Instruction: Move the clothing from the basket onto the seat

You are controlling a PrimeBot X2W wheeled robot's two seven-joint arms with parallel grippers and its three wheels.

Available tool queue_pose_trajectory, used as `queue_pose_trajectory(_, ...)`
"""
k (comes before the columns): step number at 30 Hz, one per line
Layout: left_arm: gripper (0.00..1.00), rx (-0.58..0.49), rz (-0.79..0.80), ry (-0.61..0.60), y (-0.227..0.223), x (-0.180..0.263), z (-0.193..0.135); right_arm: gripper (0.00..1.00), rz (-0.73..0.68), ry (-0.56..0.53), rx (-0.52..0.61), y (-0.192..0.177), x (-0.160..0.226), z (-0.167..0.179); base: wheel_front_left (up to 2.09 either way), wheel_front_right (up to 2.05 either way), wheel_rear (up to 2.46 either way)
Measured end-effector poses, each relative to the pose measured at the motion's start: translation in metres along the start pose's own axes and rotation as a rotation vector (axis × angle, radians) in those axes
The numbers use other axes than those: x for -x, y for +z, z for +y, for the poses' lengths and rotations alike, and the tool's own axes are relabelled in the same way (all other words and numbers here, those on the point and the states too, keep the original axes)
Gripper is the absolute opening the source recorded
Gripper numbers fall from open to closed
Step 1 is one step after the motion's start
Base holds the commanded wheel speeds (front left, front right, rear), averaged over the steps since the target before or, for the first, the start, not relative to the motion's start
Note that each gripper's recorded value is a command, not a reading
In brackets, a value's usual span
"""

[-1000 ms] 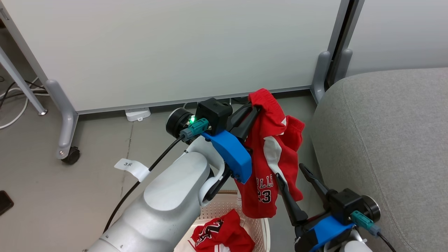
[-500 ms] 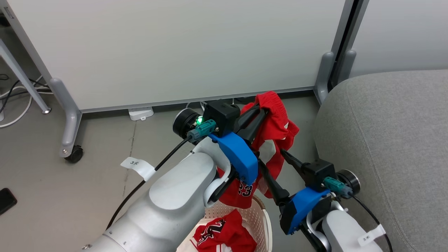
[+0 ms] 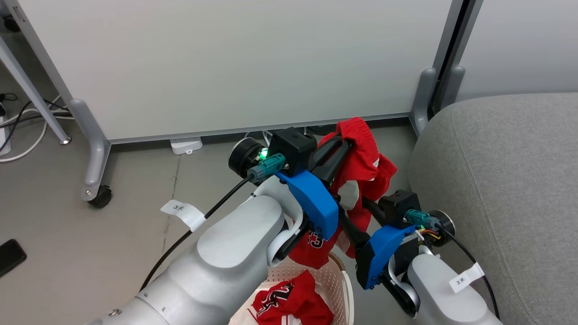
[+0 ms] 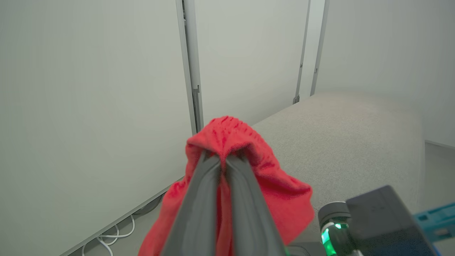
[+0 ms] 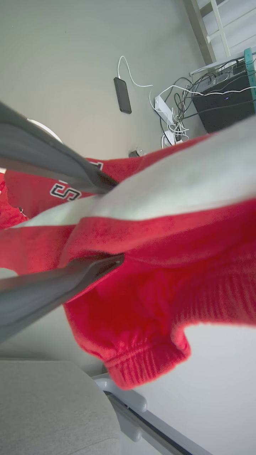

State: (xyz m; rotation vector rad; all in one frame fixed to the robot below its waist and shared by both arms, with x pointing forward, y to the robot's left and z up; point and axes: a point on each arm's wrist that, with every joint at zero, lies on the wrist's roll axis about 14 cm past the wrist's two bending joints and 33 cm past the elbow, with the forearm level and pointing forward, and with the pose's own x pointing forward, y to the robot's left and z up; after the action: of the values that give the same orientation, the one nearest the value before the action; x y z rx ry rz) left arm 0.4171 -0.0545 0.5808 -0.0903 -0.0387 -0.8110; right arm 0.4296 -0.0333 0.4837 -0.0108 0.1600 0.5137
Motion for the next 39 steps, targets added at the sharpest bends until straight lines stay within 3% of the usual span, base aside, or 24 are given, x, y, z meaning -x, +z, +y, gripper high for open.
queue_pose_trajectory(18, 0.00, 0.002, 0.004, 0.003, 0.001, -0.003, -0.003, 0.00, -0.029, -0.020, -0.057, 0.000, 0.004, -0.005, 0.00, 0.00, 0.00)
queue_pose_trajectory(19, 0.16, 0.001, 0.002, 0.002, 0.001, -0.004, -0.004, 0.00, -0.033, -0.020, -0.059, 0.001, 0.005, -0.006, 0.00, 0.00, 0.00)
queue_pose_trajectory(20, 0.43, 0.001, 0.002, 0.000, 0.001, -0.004, -0.004, 0.00, -0.036, -0.021, -0.059, 0.002, 0.005, -0.006, 0.00, 0.00, 0.00)
queue_pose_trajectory(21, 0.89, 0.000, 0.003, 0.000, 0.001, -0.004, -0.004, 0.00, -0.039, -0.021, -0.059, 0.003, 0.005, -0.006, 0.00, 0.00, 0.00)
queue_pose_trajectory(22, 1.00, -0.001, 0.006, 0.000, 0.000, -0.005, -0.005, 0.00, -0.040, -0.022, -0.061, 0.003, 0.005, -0.006, 0.00, 0.00, 0.00)
queue_pose_trajectory(30, 1.00, 0.000, 0.031, 0.015, -0.008, -0.004, 0.000, 0.00, -0.051, -0.040, -0.069, 0.005, 0.007, -0.012, 0.00, 0.00, 0.00)
queue_pose_trajectory(39, 1.00, 0.113, -0.002, 0.125, -0.022, 0.019, 0.032, 0.00, -0.121, -0.070, -0.042, 0.023, 0.007, -0.025, 0.00, 0.00, 0.00)
